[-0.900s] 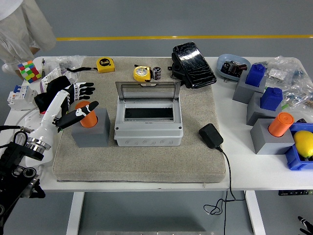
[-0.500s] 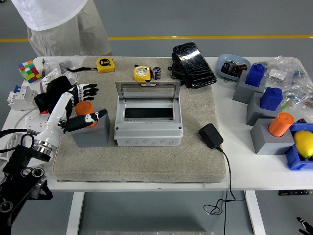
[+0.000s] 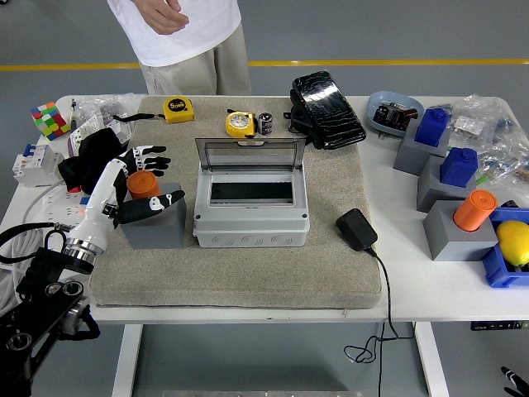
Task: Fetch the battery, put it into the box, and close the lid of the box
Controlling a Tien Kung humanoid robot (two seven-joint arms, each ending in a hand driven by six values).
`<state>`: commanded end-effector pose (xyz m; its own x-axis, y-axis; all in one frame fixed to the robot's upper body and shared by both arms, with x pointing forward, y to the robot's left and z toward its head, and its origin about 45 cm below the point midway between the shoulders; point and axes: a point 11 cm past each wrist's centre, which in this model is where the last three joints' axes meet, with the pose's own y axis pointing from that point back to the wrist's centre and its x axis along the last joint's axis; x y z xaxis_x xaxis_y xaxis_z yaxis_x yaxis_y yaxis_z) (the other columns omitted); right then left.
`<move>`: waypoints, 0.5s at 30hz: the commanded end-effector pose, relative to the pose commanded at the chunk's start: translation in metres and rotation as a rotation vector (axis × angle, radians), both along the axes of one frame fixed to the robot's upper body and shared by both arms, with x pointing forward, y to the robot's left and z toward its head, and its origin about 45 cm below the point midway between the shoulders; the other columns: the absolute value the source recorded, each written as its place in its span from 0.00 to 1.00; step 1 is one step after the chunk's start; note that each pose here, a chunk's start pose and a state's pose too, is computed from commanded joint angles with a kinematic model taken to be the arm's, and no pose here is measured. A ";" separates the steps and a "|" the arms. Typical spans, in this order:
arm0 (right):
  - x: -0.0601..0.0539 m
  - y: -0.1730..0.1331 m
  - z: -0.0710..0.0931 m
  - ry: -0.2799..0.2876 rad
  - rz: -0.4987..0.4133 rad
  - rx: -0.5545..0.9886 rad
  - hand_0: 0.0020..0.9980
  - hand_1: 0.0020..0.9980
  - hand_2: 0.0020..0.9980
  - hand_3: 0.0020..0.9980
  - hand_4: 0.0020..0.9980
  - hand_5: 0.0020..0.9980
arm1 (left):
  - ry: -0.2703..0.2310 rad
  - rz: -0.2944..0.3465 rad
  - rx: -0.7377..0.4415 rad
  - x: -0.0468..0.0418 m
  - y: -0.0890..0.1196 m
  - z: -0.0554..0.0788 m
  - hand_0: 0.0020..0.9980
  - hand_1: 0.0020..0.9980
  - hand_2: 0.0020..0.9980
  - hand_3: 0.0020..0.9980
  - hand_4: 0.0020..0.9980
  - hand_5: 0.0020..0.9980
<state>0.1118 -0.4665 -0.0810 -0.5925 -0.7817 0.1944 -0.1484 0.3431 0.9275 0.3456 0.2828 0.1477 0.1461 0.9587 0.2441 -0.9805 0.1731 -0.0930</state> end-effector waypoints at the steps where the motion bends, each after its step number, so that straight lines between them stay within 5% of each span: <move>1: 0.000 0.000 0.000 0.001 0.000 0.000 0.67 0.67 0.66 0.56 0.96 0.47 | 0.001 0.002 -0.007 0.0001 -0.001 -0.001 0.53 0.53 0.57 0.66 1.00 0.00; 2: 0.000 0.000 0.000 0.002 0.000 0.000 0.67 0.67 0.66 0.56 0.96 0.47 | 0.001 0.003 -0.012 0.0000 -0.001 -0.002 0.53 0.53 0.57 0.66 1.00 0.00; 3: -0.001 0.000 0.000 0.002 0.000 0.000 0.67 0.67 0.66 0.56 0.96 0.47 | -0.001 0.005 -0.017 0.0000 -0.001 -0.003 0.50 0.40 0.43 0.52 1.00 0.00; 14: -0.001 0.001 -0.001 0.003 -0.003 0.002 0.67 0.67 0.67 0.56 0.96 0.47 | -0.008 0.031 -0.100 0.0031 -0.005 -0.006 0.40 0.31 0.33 0.41 1.00 0.00; 15: -0.001 0.002 -0.001 0.003 -0.003 0.002 0.67 0.67 0.67 0.56 0.96 0.47 | -0.008 0.032 -0.105 0.0033 -0.005 -0.006 0.26 0.24 0.28 0.30 0.97 0.00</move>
